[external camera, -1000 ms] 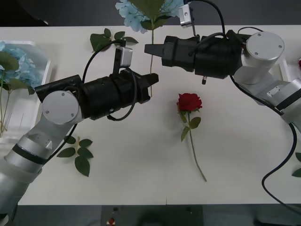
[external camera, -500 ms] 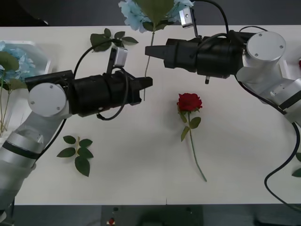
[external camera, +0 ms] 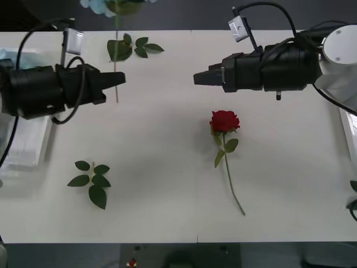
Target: Put the red flowers into the right box and the blue flowers into the left box
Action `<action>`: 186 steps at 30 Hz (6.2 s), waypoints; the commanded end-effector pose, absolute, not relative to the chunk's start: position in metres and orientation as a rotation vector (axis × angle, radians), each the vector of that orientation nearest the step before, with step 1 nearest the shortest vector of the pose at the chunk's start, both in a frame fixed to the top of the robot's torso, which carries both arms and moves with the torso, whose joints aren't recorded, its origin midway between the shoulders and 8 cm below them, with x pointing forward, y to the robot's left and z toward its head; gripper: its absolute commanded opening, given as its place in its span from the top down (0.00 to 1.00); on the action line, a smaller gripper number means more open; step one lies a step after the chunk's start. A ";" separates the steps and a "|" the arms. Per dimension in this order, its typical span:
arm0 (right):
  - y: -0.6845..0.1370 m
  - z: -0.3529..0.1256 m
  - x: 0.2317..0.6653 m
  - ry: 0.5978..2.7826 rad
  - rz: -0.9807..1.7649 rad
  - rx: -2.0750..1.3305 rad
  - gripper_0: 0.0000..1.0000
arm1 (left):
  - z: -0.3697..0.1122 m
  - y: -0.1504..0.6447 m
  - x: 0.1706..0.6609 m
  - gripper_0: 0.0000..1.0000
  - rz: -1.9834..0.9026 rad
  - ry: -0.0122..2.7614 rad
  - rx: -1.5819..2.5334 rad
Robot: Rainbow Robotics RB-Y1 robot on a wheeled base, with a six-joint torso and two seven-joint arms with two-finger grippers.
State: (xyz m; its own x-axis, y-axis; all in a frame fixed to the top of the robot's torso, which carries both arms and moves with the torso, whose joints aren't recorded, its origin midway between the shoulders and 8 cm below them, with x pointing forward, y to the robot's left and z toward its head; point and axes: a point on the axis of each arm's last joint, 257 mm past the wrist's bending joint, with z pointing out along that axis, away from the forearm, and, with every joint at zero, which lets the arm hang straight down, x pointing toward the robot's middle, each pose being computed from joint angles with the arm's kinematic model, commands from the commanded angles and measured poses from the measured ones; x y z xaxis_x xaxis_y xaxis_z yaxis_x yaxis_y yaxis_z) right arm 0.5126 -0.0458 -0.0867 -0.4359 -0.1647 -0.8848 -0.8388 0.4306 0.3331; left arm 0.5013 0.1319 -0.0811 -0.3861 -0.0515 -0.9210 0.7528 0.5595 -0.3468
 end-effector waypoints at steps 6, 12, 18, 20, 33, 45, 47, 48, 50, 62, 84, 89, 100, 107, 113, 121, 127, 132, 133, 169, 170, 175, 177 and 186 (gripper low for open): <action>-0.080 -0.115 0.491 2.125 0.849 -0.850 0.04 | -0.063 0.264 0.511 1.00 -0.668 1.920 0.439; -0.109 -0.149 0.472 2.329 0.695 -0.822 0.04 | -0.052 0.352 0.521 1.00 -0.288 1.944 0.355; -0.144 -0.174 0.454 2.557 0.502 -0.751 0.04 | -0.035 0.437 0.513 1.00 0.052 1.899 0.276; -0.156 -0.183 0.448 2.631 0.410 -0.719 0.03 | -0.036 0.465 0.508 1.00 0.147 1.898 0.253; -0.190 -0.222 0.450 2.807 -0.011 -0.514 0.04 | -0.073 0.594 0.455 1.00 0.512 2.052 -0.008; -0.158 -0.255 0.463 2.833 -0.014 -0.458 0.04 | -0.148 0.598 0.455 1.00 0.451 2.029 -0.042; -0.156 -0.262 0.462 2.834 -0.022 -0.466 0.04 | -0.149 0.600 0.455 1.00 0.457 2.032 -0.040; -0.156 -0.263 0.461 2.834 -0.028 -0.464 0.04 | -0.148 0.600 0.455 1.00 0.458 2.030 -0.040; -0.153 -0.271 0.459 2.834 -0.043 -0.472 0.04 | -0.148 0.601 0.454 1.00 0.467 2.030 -0.037; -0.157 -0.312 0.444 2.842 -0.157 -0.504 0.04 | -0.153 0.593 0.456 0.26 0.427 2.042 -0.033; -0.134 -0.349 0.451 2.783 -0.089 -0.492 0.04 | -0.099 0.399 0.400 0.04 -0.220 2.339 0.274; -0.134 -0.353 0.452 2.770 -0.097 -0.508 0.04 | -0.085 0.321 0.405 0.04 -0.472 2.273 0.435; -0.130 -0.354 0.455 2.745 -0.093 -0.533 0.67 | -0.087 0.208 0.439 0.00 -0.688 1.984 0.596; -0.129 -0.356 0.457 2.721 -0.106 -0.561 1.00 | -0.090 0.161 0.431 0.00 -0.780 1.885 0.700; -0.140 -0.349 0.465 2.722 -0.077 -0.527 1.00 | -0.072 0.142 0.423 0.00 -0.853 1.794 0.742; -0.200 -0.275 0.494 2.712 0.054 -0.353 1.00 | -0.051 0.154 0.428 0.00 -0.841 1.757 0.720; -0.281 -0.200 0.515 2.654 0.051 -0.290 1.00 | -0.041 0.170 0.454 0.00 -0.796 1.742 0.678; -0.367 -0.150 0.525 2.623 -0.037 -0.235 1.00 | -0.036 0.156 0.472 0.00 -0.819 1.731 0.687; -0.376 -0.147 0.525 2.622 -0.045 -0.226 1.00 | -0.034 0.153 0.473 0.00 -0.827 1.728 0.688; -0.682 -0.164 0.544 2.433 -0.774 0.014 0.96 | -0.059 0.122 0.434 0.00 -1.006 1.795 0.844; -0.683 -0.164 0.544 2.433 -0.777 0.013 0.88 | -0.059 0.122 0.434 0.00 -1.006 1.795 0.844; -0.689 -0.169 0.537 2.451 -0.783 0.027 0.18 | -0.059 0.122 0.434 0.00 -1.006 1.795 0.844; -0.690 -0.170 0.534 2.455 -0.778 0.032 0.10 | -0.059 0.122 0.434 0.00 -1.006 1.795 0.844; -0.677 -0.161 0.535 2.471 -0.618 -0.029 0.04 | -0.059 0.122 0.434 0.00 -1.006 1.795 0.844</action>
State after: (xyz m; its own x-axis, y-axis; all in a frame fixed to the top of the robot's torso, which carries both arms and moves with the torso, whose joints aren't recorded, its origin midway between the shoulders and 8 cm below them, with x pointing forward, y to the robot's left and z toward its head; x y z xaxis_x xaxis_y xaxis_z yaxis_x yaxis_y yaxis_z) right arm 0.5349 -0.6645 -0.1998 -0.8452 -0.1131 -0.5223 0.1457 0.8915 -0.4289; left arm 0.4345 0.1231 -0.0651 -0.4108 0.1219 -0.9035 0.8343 0.4499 -0.3186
